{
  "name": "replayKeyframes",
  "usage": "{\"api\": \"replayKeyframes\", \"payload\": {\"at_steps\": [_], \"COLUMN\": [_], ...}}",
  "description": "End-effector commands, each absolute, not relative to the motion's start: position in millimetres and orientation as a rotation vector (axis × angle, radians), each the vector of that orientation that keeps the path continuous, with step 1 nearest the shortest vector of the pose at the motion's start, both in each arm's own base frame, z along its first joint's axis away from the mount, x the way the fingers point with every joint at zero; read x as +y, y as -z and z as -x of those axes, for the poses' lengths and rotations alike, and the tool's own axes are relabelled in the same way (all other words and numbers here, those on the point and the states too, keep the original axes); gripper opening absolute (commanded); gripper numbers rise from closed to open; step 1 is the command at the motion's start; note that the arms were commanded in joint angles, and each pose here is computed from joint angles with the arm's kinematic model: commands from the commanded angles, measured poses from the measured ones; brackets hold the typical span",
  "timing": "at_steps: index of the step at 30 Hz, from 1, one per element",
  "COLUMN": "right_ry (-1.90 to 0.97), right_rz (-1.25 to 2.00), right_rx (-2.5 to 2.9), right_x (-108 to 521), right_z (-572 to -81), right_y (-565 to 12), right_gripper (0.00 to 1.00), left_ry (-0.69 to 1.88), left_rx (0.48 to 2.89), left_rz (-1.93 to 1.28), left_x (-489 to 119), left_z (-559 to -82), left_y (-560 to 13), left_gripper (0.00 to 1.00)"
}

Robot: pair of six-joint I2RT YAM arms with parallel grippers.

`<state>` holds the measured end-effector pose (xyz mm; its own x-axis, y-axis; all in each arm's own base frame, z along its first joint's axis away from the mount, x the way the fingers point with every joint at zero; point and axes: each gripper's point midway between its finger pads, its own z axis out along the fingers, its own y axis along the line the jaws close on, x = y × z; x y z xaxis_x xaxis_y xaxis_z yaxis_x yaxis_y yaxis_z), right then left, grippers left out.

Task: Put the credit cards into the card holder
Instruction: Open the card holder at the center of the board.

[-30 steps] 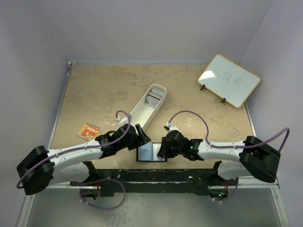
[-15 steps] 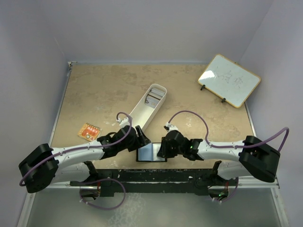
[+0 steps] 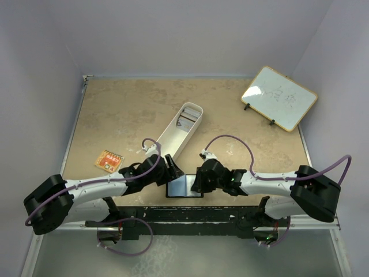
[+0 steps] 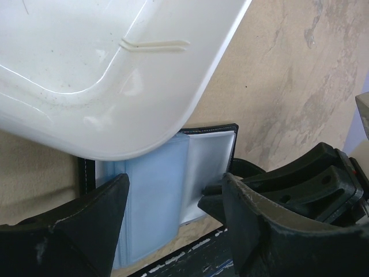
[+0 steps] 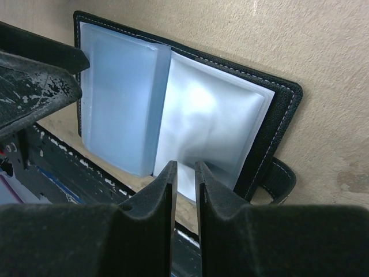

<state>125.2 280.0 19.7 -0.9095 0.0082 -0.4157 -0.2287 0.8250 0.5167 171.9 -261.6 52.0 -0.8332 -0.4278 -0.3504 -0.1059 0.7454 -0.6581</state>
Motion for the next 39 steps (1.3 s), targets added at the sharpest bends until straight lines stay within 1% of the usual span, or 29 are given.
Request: {"api": "replayKeyframes", "payload": {"at_steps": [1,9,16,24,27,34,39], "right_ry": [-0.771,-0.762,-0.764,-0.770,-0.754,-0.636,-0.688], "right_rz": [0.163,0.165,0.164,0.194,0.192,0.193,0.224], "right_rx": [2.630,2.630,2.614,2.600,2.578,2.522,2.474], "right_x": [276,274,274,274,270,244,243], "right_z": [-122,-122,-124,-124,-127,-135,-133], "right_y": [-12,-10,-13,-19,-29,-56,-78], "right_gripper": [0.21,0.21,0.22,0.23,0.25,0.34,0.38], "left_ry": [0.994,1.157,1.248,1.308,1.311,1.308,1.359], "left_rx": [2.405,2.356,2.290,2.269,2.274,2.284,2.272], "left_rz": [0.429,0.448,0.457,0.469,0.469,0.462,0.466], "left_x": [-274,-289,-296,-301,-304,-309,-318], "left_z": [-174,-172,-175,-174,-174,-175,-177], "left_y": [-65,-83,-110,-114,-113,-110,-116], "left_gripper": [0.63,0.63,0.63,0.63,0.63,0.63,0.63]}}
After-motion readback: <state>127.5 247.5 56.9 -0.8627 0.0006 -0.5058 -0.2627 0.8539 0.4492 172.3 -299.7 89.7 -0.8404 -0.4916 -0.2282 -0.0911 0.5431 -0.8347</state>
